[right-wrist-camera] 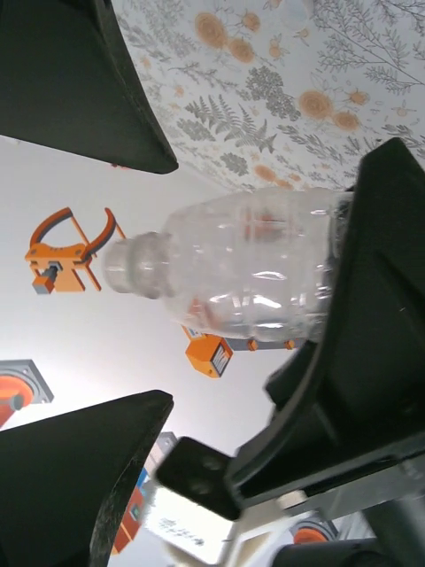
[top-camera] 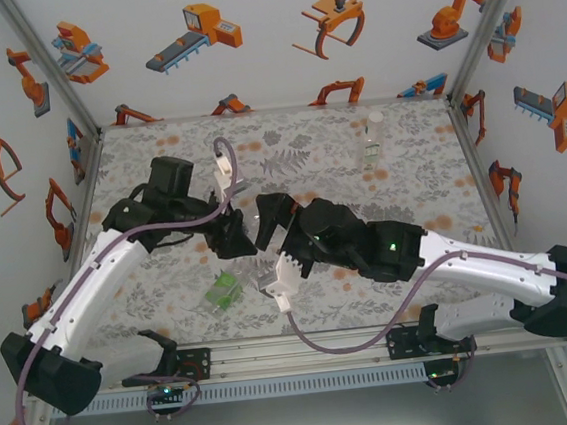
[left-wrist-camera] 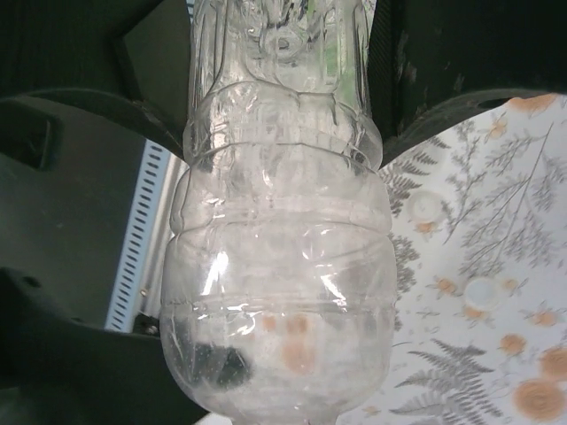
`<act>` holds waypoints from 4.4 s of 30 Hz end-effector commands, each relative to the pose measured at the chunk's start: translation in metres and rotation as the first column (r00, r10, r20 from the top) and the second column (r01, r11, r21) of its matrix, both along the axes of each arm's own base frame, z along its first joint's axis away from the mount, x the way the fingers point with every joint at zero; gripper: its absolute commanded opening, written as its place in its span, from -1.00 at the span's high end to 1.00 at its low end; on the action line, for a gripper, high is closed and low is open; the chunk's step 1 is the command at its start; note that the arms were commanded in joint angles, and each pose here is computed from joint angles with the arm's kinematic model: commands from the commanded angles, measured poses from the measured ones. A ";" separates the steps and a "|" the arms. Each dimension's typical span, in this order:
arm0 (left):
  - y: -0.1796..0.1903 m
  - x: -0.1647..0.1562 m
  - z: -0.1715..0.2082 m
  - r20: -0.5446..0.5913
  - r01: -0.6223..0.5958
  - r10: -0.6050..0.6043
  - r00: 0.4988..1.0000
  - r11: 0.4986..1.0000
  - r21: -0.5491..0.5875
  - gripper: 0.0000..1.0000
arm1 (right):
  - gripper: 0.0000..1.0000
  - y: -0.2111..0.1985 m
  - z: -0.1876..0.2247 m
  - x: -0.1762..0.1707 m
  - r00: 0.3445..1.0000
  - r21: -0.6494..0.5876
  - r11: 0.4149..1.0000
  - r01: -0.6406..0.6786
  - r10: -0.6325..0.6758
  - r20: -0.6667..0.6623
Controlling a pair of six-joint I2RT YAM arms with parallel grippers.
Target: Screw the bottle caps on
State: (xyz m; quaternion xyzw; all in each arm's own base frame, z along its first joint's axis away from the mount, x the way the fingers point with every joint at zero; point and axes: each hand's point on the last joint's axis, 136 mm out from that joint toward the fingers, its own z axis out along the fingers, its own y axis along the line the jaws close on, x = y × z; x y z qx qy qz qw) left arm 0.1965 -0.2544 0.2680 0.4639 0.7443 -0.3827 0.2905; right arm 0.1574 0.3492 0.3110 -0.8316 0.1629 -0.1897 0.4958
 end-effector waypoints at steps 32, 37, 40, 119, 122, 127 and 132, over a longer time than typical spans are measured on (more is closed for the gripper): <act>0.101 0.054 0.031 0.092 -0.536 0.574 0.814 0.802 -0.263 1.00 | -0.34 -0.021 -0.165 0.085 -0.608 -0.608 0.020 0.794 -0.016 -0.794; 0.103 0.047 0.038 0.114 -0.532 0.579 0.808 0.798 -0.284 1.00 | -0.21 -0.015 -0.178 0.094 -0.631 -0.630 -0.029 0.776 -0.064 -0.773; 0.104 0.044 0.043 0.127 -0.526 0.581 0.804 0.794 -0.305 1.00 | -0.14 -0.013 -0.182 0.100 -0.631 -0.629 -0.052 0.776 -0.090 -0.771; 0.107 0.036 0.057 0.134 -0.532 0.600 0.788 0.775 -0.341 1.00 | 0.10 -0.015 -0.248 0.217 -0.689 -0.675 -0.140 0.724 -0.190 -0.699; 0.107 0.036 0.056 0.134 -0.532 0.599 0.789 0.776 -0.338 1.00 | 0.10 -0.014 -0.252 0.217 -0.692 -0.679 -0.138 0.721 -0.191 -0.696; 0.107 0.036 0.056 0.129 -0.532 0.599 0.790 0.776 -0.339 1.00 | 0.11 -0.013 -0.256 0.218 -0.695 -0.682 -0.138 0.718 -0.192 -0.693; 0.107 0.036 0.057 0.129 -0.533 0.601 0.789 0.774 -0.341 1.00 | 0.14 -0.014 -0.258 0.217 -0.697 -0.684 -0.137 0.716 -0.195 -0.690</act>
